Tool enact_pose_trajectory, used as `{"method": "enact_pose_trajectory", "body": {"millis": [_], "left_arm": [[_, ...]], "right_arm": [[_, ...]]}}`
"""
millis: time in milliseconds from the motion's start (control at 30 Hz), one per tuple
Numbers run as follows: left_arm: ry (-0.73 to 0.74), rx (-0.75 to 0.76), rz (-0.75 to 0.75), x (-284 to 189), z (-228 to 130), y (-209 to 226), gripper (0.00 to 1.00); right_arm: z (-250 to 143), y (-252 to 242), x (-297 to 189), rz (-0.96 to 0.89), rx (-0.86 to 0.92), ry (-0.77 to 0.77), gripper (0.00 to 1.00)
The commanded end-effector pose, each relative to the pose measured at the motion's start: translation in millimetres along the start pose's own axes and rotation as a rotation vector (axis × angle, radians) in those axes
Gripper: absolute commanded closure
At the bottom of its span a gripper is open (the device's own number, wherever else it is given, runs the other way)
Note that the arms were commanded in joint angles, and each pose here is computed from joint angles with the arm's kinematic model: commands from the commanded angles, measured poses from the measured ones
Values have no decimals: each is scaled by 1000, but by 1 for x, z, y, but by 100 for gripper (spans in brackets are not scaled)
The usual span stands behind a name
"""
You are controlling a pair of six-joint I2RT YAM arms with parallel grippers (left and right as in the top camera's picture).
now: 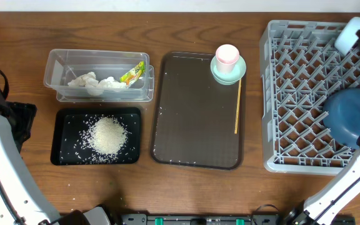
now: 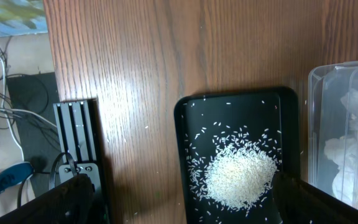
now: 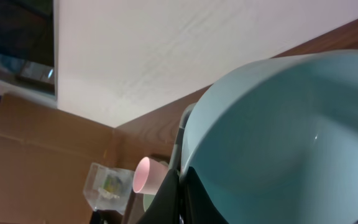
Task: Sort waste into correct bins and load items into the dishwasher rack
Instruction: 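Release the bowl and raise the right gripper from the rack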
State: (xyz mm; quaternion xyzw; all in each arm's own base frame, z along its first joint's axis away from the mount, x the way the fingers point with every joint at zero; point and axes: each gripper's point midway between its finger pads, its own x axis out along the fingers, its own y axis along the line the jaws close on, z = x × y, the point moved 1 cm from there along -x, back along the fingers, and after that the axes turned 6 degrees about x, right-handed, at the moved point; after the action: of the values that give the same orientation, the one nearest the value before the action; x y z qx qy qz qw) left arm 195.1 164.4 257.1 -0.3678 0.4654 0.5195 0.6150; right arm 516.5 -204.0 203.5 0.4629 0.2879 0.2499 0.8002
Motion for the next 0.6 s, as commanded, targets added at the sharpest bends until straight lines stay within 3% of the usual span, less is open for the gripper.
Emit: {"method": "enact_pose_trajectory", "body": {"millis": [0,367,567], "left_arm": [[-4,-19,8,0,1,2,6],[-4,-19,8,0,1,2,6],[-4,-19,8,0,1,2,6]], "right_arm": [[-7,-15,9,15,22,21,99],[-4,-41,-7,-108,40,-13,99],[-3,-66,-30,-254,84,-43,93]]}}
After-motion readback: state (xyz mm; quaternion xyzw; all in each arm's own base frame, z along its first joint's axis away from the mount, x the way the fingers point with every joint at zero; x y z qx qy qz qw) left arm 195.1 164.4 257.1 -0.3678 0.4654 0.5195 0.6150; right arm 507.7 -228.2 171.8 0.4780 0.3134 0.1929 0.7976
